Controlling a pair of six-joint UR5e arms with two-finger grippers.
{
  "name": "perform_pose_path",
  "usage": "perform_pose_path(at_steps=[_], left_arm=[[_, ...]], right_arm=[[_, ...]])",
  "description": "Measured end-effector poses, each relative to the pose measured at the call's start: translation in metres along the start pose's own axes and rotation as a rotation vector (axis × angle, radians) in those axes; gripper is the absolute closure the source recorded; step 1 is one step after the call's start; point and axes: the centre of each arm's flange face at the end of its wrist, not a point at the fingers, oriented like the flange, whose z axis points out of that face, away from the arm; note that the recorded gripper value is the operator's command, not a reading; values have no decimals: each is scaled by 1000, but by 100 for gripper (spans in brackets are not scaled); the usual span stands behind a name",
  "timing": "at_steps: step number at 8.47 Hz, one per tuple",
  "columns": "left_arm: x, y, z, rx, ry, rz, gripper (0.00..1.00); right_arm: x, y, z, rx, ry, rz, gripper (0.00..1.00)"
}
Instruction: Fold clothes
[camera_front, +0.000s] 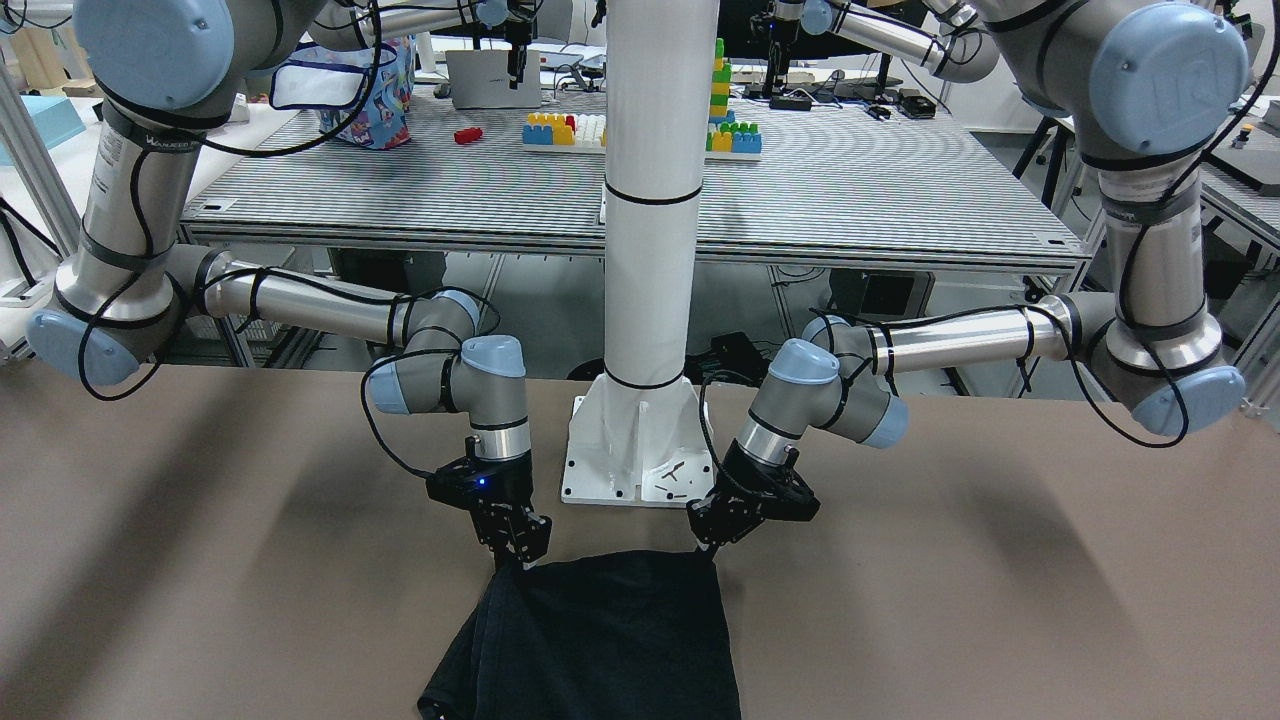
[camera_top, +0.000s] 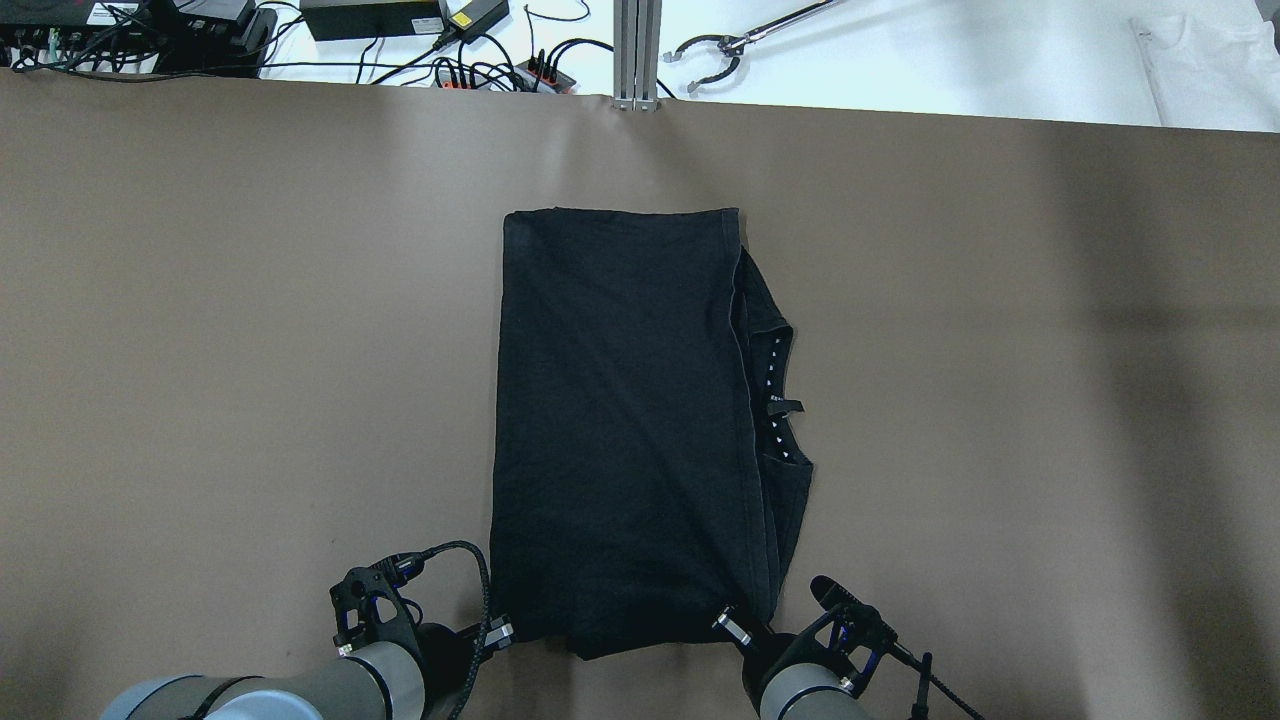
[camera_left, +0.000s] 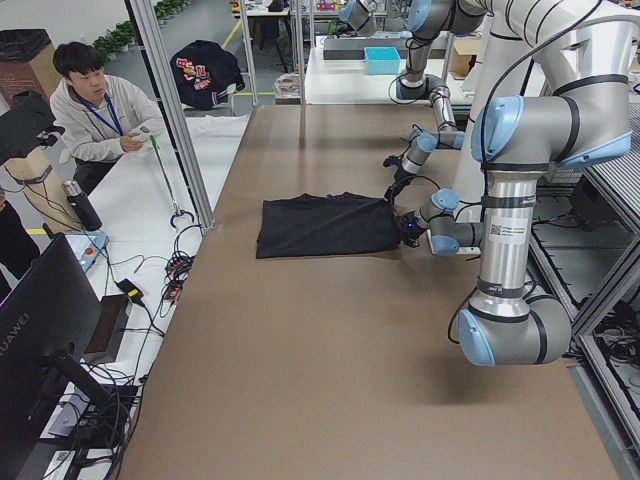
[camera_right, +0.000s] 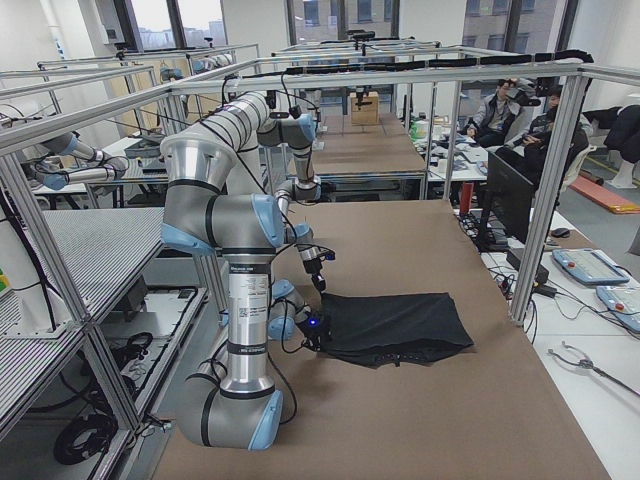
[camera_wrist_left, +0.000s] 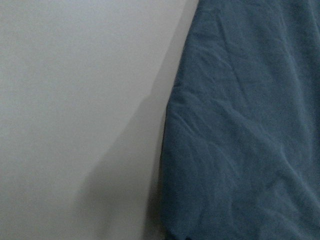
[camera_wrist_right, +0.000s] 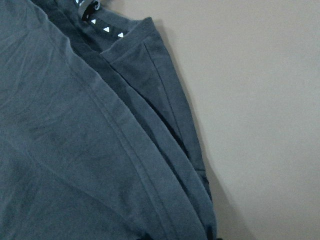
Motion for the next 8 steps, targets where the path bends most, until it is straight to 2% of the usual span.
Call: perform_pose_path(at_steps=[1,2,6,8], left_arm=[[0,0,0,0,0,0,100],[0,0,0,0,0,0,100],[5,-3,-5,0,11,0,100],[19,-9,-34,-18,59,1,100]], right_arm=[[0,0,0,1,-1,7,94],[0,0,1,3,-1,15,100],[-9,-4,-10,-5,-23,37,100],[-34,-14,-53,-40,-75,66,100]])
